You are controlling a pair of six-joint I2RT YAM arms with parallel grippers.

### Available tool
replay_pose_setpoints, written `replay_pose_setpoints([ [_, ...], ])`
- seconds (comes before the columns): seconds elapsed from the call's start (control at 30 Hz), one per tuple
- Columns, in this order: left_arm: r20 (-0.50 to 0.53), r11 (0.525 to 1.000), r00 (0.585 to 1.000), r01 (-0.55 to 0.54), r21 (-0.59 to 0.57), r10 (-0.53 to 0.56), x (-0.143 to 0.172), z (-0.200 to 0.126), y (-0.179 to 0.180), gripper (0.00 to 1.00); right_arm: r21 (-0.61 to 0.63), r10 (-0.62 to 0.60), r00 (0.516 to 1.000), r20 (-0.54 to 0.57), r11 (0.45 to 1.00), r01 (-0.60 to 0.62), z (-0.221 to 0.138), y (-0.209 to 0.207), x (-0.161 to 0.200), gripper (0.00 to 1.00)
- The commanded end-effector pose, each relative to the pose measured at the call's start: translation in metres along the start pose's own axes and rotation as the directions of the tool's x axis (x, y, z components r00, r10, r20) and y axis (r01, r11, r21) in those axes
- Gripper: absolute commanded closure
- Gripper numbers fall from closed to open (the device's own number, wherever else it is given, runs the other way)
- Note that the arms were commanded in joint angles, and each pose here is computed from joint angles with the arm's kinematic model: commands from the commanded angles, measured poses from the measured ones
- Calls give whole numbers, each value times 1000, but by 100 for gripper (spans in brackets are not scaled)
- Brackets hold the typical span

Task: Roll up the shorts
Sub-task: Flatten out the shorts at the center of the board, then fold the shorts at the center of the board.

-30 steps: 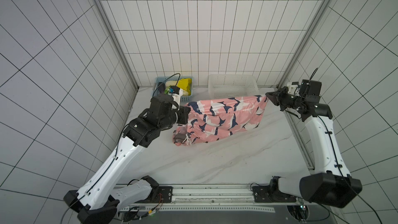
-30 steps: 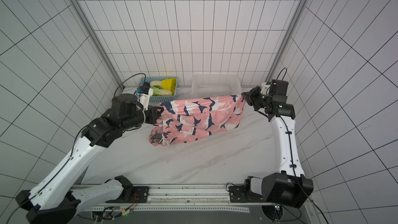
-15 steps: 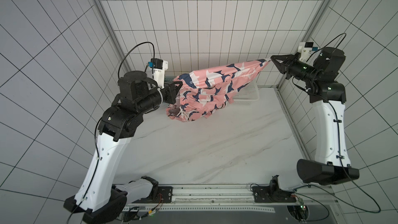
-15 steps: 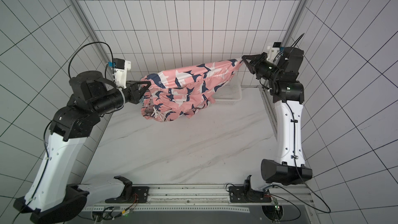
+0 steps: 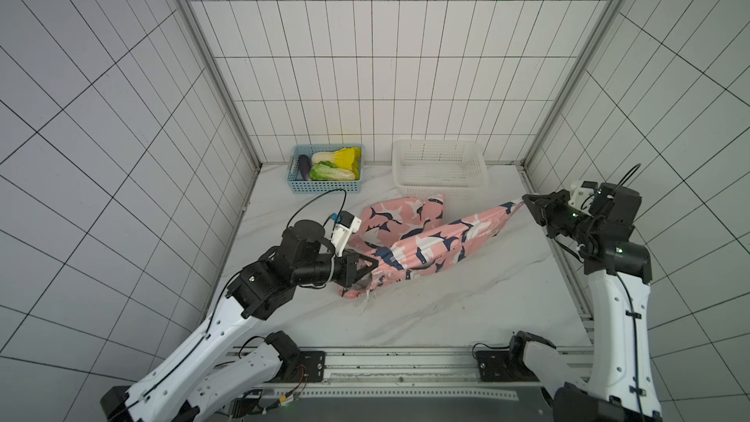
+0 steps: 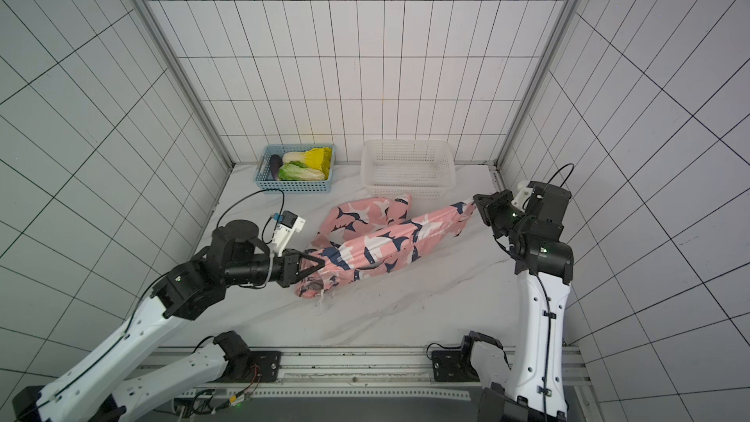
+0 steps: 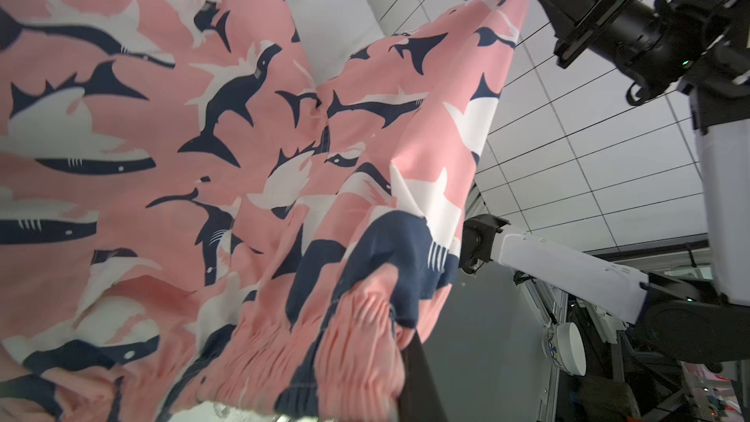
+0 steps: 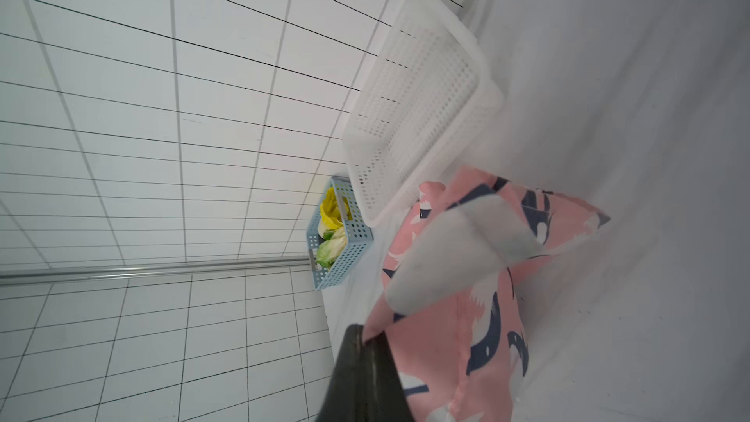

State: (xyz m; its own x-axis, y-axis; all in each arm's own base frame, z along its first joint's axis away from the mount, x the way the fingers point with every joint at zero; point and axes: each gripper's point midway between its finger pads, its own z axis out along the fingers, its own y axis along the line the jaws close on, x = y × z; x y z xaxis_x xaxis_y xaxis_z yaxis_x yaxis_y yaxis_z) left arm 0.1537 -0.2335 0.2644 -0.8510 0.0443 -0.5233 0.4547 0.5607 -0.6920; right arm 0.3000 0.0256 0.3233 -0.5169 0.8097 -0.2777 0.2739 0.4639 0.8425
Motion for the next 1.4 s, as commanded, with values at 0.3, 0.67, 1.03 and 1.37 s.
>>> replay_pose_setpoints([
  [0.3,-2,813,913,363,-455,-408,84,1,121,100,190,-303,953,30,937,292,109,11,-32,100],
  [0.67,189,561,804,541,-627,-564,131,-27,177,100,28,-485,862,-149,869,493,237,110,45,100],
  [1.03,434,319,702,671,-670,-564,151,-51,220,100,1,-545,792,-275,823,568,322,123,97,100],
  [1.37,486,333,707,686,-646,-514,126,-61,210,46,-81,-602,704,-376,778,622,320,120,120,54],
])
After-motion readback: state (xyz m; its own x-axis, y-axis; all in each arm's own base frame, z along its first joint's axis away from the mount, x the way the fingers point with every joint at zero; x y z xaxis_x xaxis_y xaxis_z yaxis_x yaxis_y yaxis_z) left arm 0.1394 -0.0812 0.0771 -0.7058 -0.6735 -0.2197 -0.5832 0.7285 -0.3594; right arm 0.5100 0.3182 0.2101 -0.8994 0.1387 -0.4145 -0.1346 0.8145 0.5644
